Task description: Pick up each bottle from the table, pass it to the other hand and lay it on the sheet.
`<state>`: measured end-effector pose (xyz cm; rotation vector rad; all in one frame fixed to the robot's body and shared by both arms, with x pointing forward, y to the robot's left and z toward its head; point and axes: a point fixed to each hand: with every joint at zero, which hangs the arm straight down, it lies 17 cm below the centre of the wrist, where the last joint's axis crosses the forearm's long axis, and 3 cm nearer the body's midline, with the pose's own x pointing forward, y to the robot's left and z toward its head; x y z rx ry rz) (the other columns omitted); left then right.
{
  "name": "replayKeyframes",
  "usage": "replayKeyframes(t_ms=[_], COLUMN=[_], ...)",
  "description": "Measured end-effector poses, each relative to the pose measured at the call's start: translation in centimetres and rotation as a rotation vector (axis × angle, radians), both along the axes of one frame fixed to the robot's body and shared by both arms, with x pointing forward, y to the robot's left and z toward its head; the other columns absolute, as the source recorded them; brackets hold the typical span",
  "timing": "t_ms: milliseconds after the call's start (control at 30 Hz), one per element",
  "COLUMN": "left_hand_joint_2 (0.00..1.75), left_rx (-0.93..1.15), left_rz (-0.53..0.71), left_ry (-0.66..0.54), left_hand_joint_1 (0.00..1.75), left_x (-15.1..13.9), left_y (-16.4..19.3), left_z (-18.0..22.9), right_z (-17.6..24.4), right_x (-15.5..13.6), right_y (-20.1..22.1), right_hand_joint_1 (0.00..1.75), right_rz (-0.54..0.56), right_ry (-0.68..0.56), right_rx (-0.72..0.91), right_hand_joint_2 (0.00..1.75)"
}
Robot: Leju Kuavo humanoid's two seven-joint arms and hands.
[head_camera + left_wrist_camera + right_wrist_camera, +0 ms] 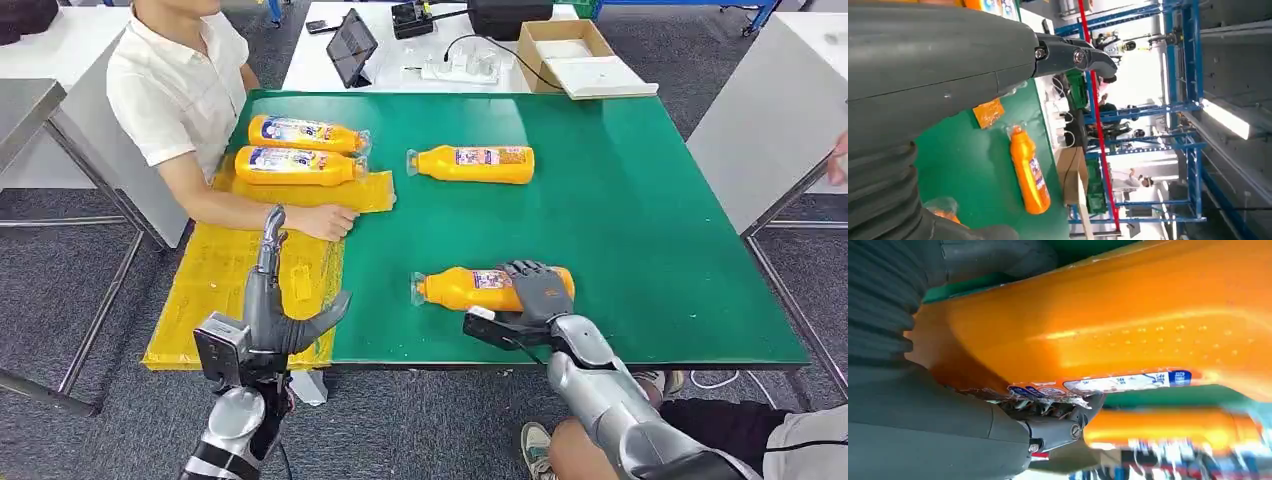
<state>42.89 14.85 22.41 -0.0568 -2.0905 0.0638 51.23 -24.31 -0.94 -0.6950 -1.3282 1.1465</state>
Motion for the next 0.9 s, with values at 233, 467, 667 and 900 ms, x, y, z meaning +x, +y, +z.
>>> replayKeyframes(t_ms=[233,467,667,900], left_hand_joint_2=[1.75,1.75,1.75,1.75], left_rx=[-0.176,-0.228,-0.17,-0.059], left_rz=[0.064,0.135,-0.045,-0.164], left_ry=[0.11,0.191,0.197,0.129], left_hand_joint_1=[0.0,0.0,0.0,0.0], left_x=[1.1,2.0,2.0,0.4], left_y=[2.5,4.2,0.3,-3.3], left_z=[-1.7,-3.8,-5.1,-4.5], right_z=[7.2,13.1,18.5,19.5], right_x=[-1.3,-2.2,-2.4,-2.2], right_y=[5.2,6.8,8.4,9.9], right_hand_joint_1=[1.75,1.75,1.75,1.75], right_rz=[0.026,0.032,0.04,0.083], right_ry=[-0.313,-0.499,-0.611,-0.581], right_rx=[0.335,0.462,0.59,0.692], right_hand_joint_2=[1.75,1.75,1.75,1.75])
